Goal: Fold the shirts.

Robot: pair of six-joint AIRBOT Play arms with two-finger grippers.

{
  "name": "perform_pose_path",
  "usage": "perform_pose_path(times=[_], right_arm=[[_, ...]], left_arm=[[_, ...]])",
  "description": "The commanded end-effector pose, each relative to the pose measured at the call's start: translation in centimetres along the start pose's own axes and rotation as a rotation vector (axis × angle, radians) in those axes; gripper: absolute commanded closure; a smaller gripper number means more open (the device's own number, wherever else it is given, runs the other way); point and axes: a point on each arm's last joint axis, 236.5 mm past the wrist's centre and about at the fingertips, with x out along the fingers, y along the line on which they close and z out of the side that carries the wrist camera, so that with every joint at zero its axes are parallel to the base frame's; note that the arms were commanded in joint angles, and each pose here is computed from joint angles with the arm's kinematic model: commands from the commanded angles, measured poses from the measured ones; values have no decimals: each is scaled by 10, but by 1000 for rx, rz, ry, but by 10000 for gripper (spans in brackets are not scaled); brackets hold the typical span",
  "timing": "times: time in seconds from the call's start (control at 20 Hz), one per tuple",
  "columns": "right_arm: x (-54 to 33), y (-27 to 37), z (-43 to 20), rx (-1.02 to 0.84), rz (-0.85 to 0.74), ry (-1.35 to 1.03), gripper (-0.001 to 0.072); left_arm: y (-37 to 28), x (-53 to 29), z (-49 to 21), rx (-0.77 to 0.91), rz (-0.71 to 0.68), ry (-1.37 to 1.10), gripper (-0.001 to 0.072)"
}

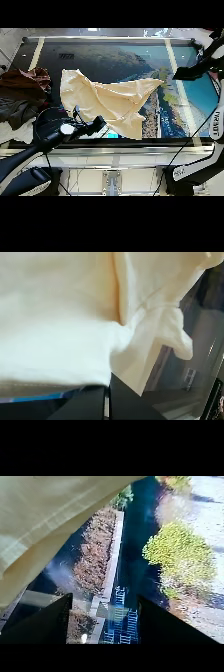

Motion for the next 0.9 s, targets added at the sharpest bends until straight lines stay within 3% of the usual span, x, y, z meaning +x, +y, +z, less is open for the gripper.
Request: perform_pose_path(times=[0.0, 0.2, 0.45, 0.6, 0.85], right_arm=[[74, 12, -18, -43, 43, 116, 263], [102, 20, 17, -95, -13, -4, 263], [92, -28, 15, -156, -197, 25, 263], [95, -20, 2, -142, -149, 71, 263], [103, 38, -79, -191, 119, 402, 262]], left_arm=[[-9, -16, 16, 29, -33, -19, 694], [-1, -29, -10, 126, 5, 108, 696], [3, -94, 73, 139, 46, -172, 696], [19, -138, 107, 96, 85, -289, 696], [48, -153, 116, 83, 180, -298, 695]])
